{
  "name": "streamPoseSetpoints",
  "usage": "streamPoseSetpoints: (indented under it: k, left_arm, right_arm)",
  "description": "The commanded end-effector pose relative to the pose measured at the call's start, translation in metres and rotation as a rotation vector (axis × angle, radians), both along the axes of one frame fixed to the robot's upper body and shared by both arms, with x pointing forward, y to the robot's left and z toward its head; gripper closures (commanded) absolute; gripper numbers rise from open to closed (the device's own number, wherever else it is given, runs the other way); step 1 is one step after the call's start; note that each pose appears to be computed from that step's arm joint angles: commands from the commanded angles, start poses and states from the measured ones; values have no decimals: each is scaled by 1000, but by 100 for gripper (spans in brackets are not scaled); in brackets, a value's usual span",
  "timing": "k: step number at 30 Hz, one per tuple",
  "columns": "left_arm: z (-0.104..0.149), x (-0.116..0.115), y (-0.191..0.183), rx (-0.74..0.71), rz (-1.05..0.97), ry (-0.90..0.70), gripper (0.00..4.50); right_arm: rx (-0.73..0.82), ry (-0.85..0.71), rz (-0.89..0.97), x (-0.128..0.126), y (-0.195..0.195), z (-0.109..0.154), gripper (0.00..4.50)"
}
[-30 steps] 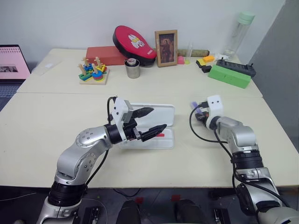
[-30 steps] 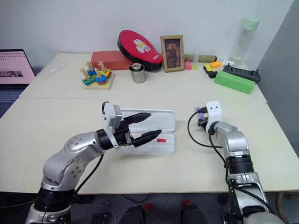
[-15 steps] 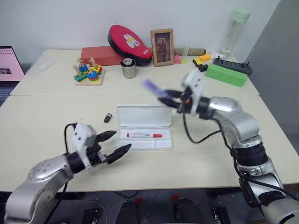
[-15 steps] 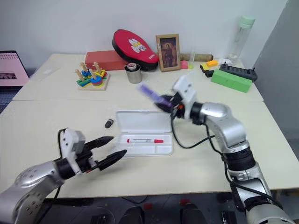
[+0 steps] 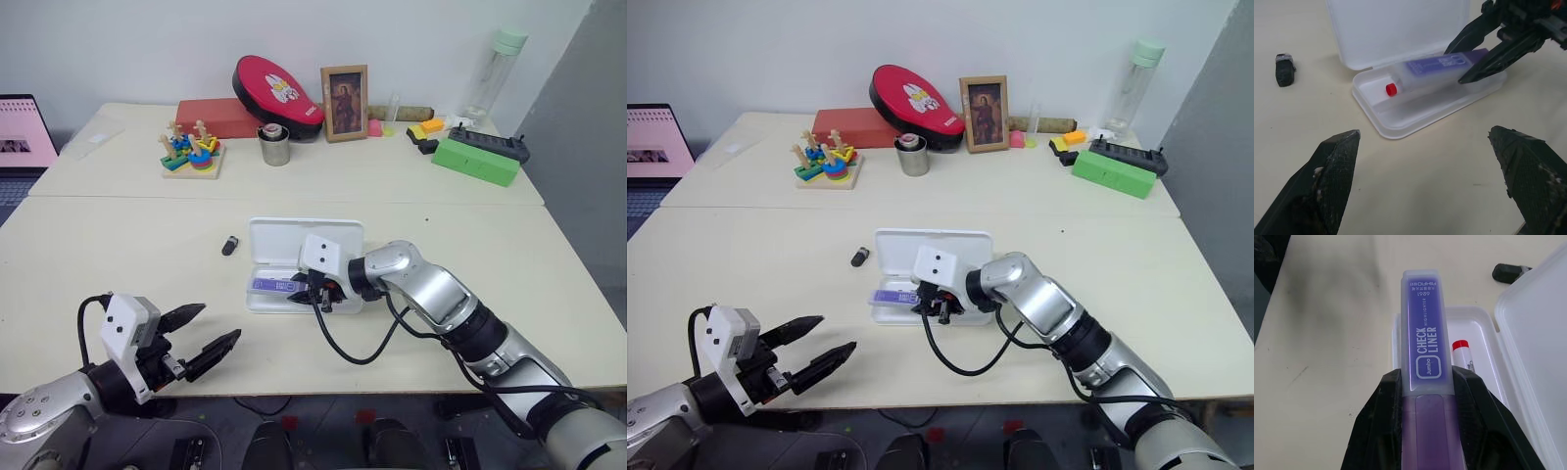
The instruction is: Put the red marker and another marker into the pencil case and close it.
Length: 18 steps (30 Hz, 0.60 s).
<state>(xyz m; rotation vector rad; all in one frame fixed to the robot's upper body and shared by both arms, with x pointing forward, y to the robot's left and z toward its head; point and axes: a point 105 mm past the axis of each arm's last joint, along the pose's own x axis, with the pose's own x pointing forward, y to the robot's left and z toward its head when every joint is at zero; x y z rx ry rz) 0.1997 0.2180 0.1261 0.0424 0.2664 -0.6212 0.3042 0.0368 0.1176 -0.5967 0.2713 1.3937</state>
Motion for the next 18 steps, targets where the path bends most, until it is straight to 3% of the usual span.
streamPoseSetpoints:
  k: [1,12,13,18]
  left_arm:
    - [11,-2,-7,-5,-2,-48,0]
    - [15,3,-11,-11,-1,-63,0]
    - [15,4,-12,-11,-4,-65,0]
    - [17,7,-15,-14,-12,-74,0]
  right_arm:
    - [-16,-35,22,1,6,6,340]
    - [-17,-28,15,1,11,7,340]
    - [-12,-30,14,2,11,8,270]
    - [4,-38,6,4,12,12,164]
